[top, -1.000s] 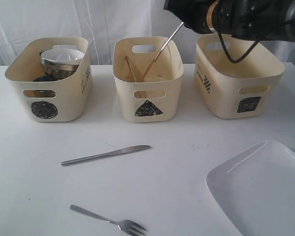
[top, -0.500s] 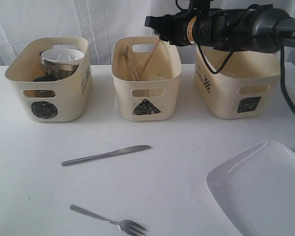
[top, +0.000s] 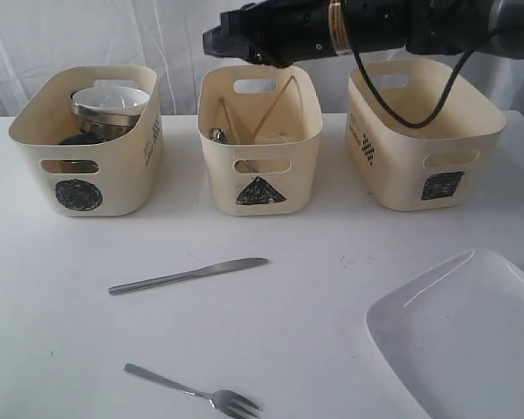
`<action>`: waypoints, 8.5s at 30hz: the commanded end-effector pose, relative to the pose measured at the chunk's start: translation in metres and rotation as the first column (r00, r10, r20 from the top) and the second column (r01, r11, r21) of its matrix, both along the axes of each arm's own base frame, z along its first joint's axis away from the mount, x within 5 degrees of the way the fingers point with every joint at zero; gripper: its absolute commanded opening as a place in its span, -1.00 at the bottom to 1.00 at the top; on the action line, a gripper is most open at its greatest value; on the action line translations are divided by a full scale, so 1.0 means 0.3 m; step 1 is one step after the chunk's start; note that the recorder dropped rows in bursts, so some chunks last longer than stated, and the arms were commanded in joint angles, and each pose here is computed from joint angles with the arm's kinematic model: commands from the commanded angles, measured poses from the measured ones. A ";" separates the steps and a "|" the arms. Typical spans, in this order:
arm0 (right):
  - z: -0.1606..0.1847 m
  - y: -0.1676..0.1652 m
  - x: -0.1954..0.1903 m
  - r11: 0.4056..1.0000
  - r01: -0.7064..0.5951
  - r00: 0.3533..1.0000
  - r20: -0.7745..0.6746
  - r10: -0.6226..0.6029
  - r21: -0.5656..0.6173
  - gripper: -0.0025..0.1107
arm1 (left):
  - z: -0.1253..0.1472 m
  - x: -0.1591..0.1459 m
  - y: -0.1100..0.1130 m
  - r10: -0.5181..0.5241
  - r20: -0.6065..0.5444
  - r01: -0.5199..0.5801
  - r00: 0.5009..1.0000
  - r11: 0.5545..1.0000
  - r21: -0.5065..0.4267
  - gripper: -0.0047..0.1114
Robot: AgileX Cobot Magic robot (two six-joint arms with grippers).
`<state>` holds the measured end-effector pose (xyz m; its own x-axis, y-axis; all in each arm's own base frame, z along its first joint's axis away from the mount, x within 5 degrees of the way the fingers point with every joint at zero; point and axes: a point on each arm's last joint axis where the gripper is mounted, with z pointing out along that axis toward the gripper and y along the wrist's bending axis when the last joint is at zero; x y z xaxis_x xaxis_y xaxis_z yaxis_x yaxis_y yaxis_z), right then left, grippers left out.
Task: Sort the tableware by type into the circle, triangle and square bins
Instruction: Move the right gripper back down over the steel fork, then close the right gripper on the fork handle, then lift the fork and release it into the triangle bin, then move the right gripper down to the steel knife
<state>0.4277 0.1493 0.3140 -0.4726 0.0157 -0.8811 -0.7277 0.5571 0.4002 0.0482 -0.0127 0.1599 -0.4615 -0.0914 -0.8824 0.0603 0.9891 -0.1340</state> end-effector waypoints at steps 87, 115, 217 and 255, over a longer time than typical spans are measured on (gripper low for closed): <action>-0.484 0.433 -0.567 0.188 -0.699 0.715 -0.666 0.214 -0.690 -0.20 | -0.017 -0.007 -0.005 -0.011 -0.040 0.011 0.999 1.000 -0.017 -0.92; -0.713 0.444 -0.555 0.189 -0.738 0.655 -0.755 -0.031 -0.648 -0.12 | -0.017 -0.007 -0.005 -0.011 -0.040 0.011 0.999 1.000 -0.017 -0.92; -0.140 -0.107 0.021 0.732 0.597 0.783 0.439 -0.441 -0.328 -0.95 | -0.017 -0.007 -0.005 -0.011 -0.040 0.011 0.999 1.000 -0.017 -0.92; -0.123 0.232 -0.362 0.752 -0.251 0.961 -0.063 0.270 -0.610 -0.39 | -0.017 -0.007 -0.005 -0.011 -0.040 0.011 0.999 1.000 -0.017 -0.92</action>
